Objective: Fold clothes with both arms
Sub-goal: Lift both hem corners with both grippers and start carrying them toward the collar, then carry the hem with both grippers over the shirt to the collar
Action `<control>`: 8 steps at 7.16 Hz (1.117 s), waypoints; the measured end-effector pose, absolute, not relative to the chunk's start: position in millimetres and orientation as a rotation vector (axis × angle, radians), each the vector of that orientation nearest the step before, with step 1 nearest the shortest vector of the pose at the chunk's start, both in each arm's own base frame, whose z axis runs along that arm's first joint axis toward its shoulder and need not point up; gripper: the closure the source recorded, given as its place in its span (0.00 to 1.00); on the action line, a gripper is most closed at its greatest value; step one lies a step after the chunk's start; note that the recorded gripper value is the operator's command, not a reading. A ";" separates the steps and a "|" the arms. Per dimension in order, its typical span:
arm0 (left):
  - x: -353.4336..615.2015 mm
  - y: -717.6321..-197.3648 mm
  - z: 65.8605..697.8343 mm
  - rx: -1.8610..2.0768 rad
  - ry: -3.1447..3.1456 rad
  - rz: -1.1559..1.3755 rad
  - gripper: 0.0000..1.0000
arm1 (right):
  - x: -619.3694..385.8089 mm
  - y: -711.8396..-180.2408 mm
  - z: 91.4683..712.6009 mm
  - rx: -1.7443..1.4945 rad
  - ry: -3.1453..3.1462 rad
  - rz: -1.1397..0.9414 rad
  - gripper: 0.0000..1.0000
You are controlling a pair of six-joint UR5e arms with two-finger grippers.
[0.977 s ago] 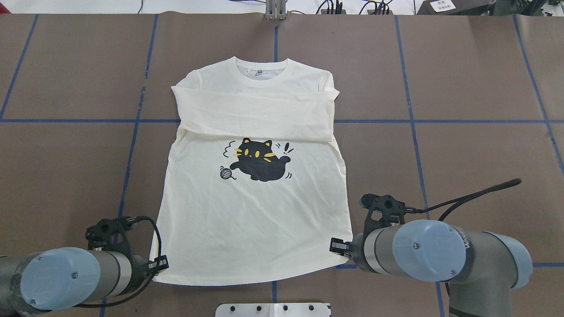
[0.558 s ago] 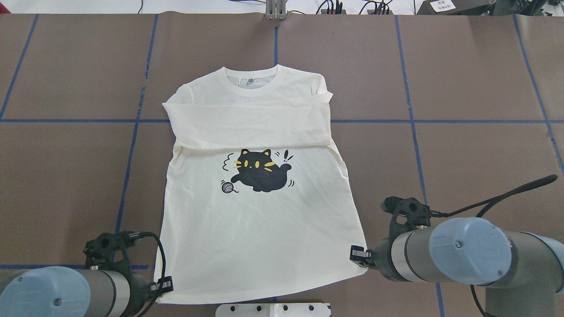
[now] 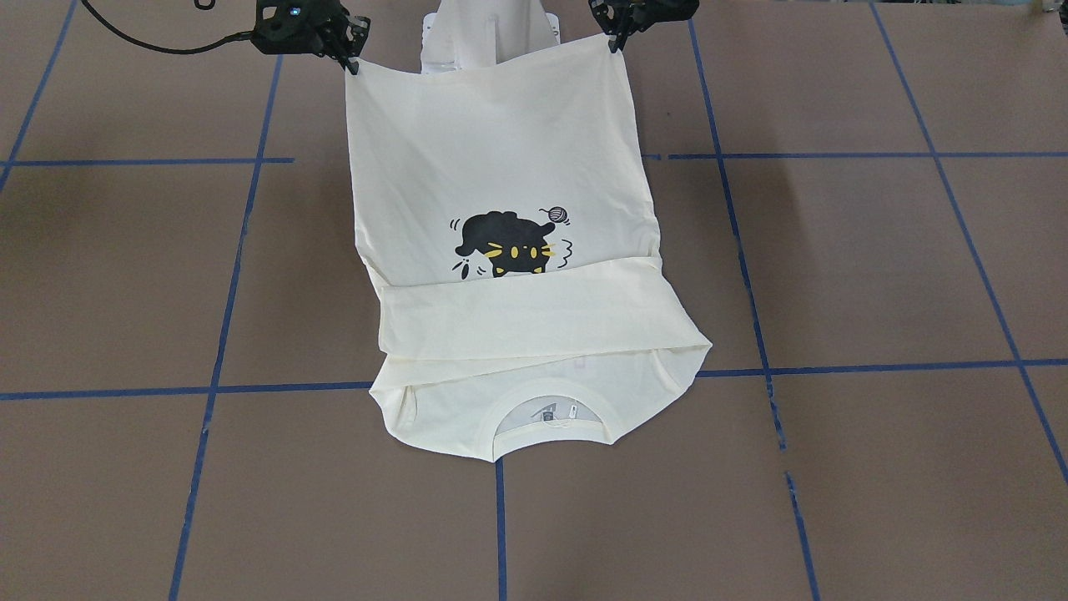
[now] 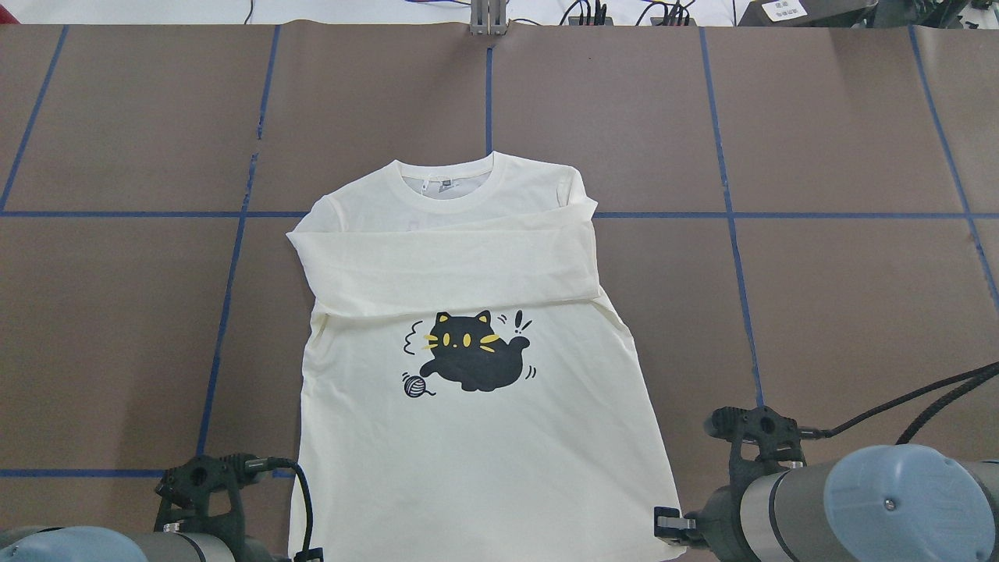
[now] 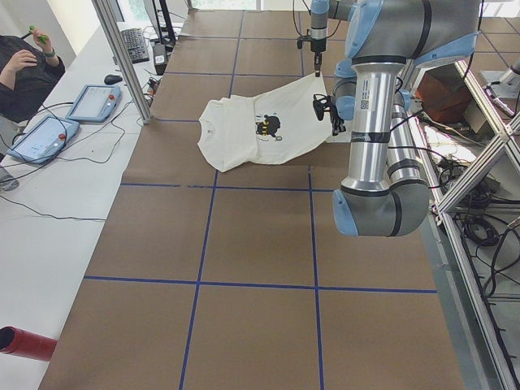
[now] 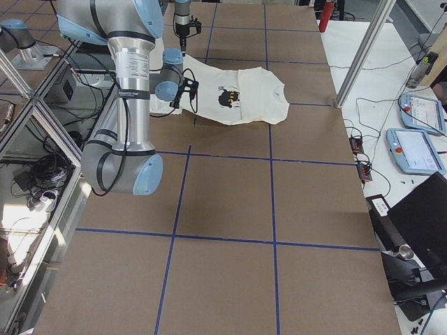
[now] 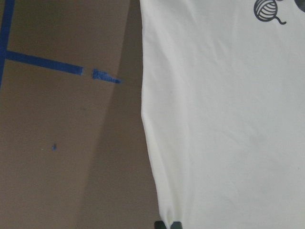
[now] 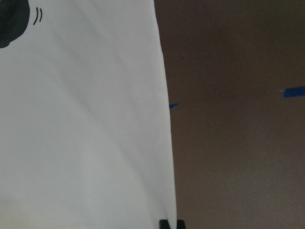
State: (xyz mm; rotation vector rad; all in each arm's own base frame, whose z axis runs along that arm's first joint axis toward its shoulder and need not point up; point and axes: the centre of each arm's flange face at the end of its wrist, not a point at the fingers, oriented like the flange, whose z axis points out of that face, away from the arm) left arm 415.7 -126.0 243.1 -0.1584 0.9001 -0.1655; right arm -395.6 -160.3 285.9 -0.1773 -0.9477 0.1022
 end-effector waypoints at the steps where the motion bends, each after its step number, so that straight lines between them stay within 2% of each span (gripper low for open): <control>1: 416.0 -127.9 243.2 -0.156 0.898 -0.168 1.00 | -398.0 -168.1 286.3 -0.159 -0.952 0.099 1.00; 3: 409.9 -152.6 242.5 -0.125 0.903 -0.191 1.00 | -404.5 -210.6 282.1 -0.068 -0.973 0.096 1.00; 5: 388.6 -211.9 233.8 -0.059 0.925 -0.199 1.00 | -410.9 -261.3 263.5 0.004 -1.010 0.153 1.00; 8: 402.9 -301.5 262.8 0.022 0.837 -0.258 1.00 | -420.2 -366.1 256.6 0.036 -1.000 0.246 1.00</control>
